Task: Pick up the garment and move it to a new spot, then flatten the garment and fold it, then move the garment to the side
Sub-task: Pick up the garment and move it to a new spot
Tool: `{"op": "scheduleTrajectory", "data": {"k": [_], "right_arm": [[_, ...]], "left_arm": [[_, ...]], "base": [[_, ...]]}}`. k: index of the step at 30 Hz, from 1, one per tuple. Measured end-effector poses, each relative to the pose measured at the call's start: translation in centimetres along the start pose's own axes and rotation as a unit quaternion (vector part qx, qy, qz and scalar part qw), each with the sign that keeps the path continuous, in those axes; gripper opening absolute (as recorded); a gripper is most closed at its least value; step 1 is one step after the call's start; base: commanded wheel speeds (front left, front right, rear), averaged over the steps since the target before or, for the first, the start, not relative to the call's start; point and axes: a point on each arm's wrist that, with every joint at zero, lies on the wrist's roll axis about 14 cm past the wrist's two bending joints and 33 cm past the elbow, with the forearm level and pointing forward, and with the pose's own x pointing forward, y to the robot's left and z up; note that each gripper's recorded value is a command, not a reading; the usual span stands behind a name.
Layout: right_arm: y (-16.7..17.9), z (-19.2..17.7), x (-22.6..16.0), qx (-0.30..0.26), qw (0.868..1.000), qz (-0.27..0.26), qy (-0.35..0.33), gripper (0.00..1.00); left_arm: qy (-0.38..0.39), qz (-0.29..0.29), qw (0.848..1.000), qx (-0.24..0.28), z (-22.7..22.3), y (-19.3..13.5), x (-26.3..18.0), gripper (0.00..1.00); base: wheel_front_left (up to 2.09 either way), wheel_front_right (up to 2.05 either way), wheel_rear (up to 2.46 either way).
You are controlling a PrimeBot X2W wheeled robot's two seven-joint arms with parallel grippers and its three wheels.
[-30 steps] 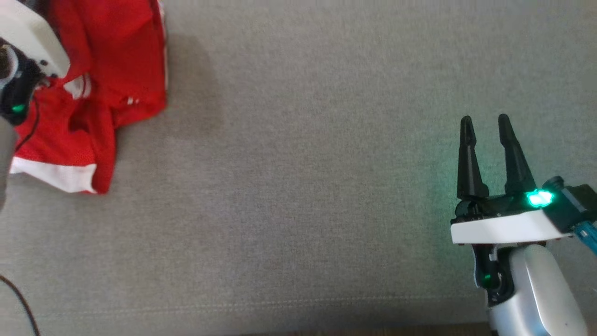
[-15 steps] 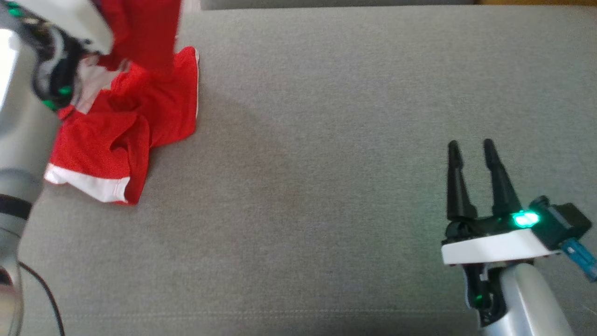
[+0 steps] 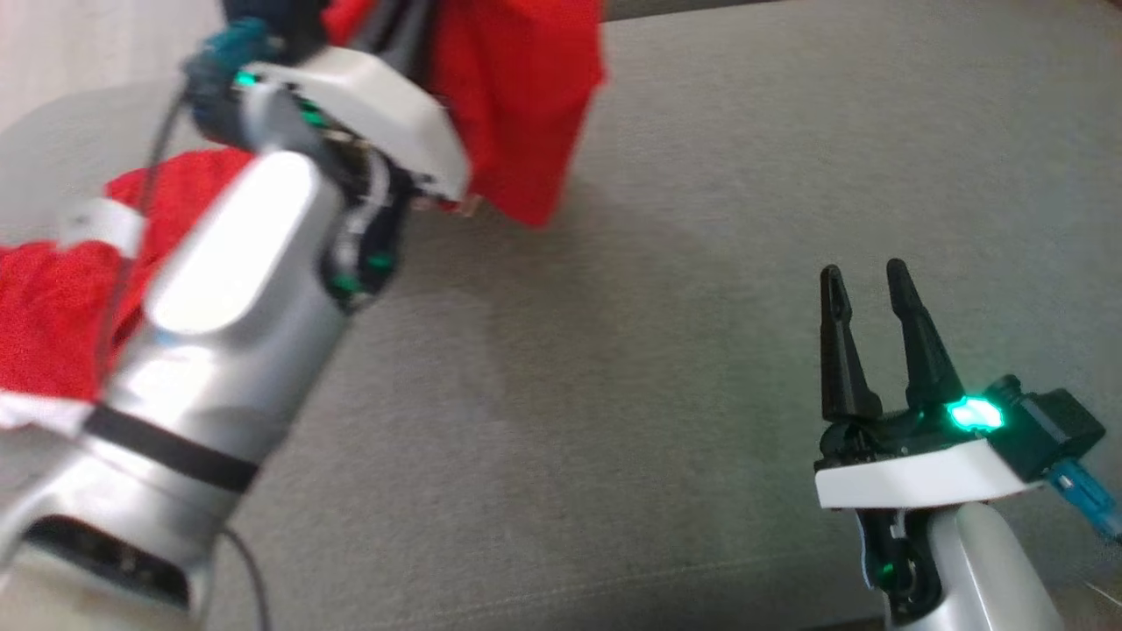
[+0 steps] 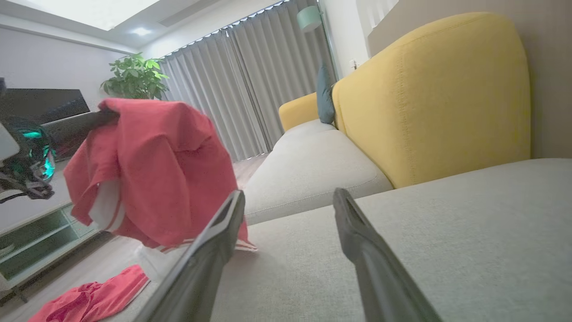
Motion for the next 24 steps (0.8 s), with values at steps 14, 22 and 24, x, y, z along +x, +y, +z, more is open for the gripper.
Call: {"op": "scheduleTrajectory", "data": {"k": [14,22,24], "right_arm": [[-3.5,2.3,-2.9,-0.011,0.998,-0.064,-0.024,1.00],[-2.7,1.7,-2.1,-0.010,0.999,-0.049,-0.018,1.00],[-2.3,1.2,-1.9,-0.008,0.999,-0.042,-0.012,1.00]], "left_arm": [[0.054,-0.090,0.990,-0.092,-6.6,-12.3,1.9,1.00],[0.035,-0.044,0.995,-0.082,-6.2,-8.2,1.4,1.00],[0.023,-0.022,0.997,-0.067,-5.4,-6.0,1.0,1.00]], "base": [[0.00,0.00,0.00],[0.00,0.00,0.00],[0.00,0.00,0.00]]}}
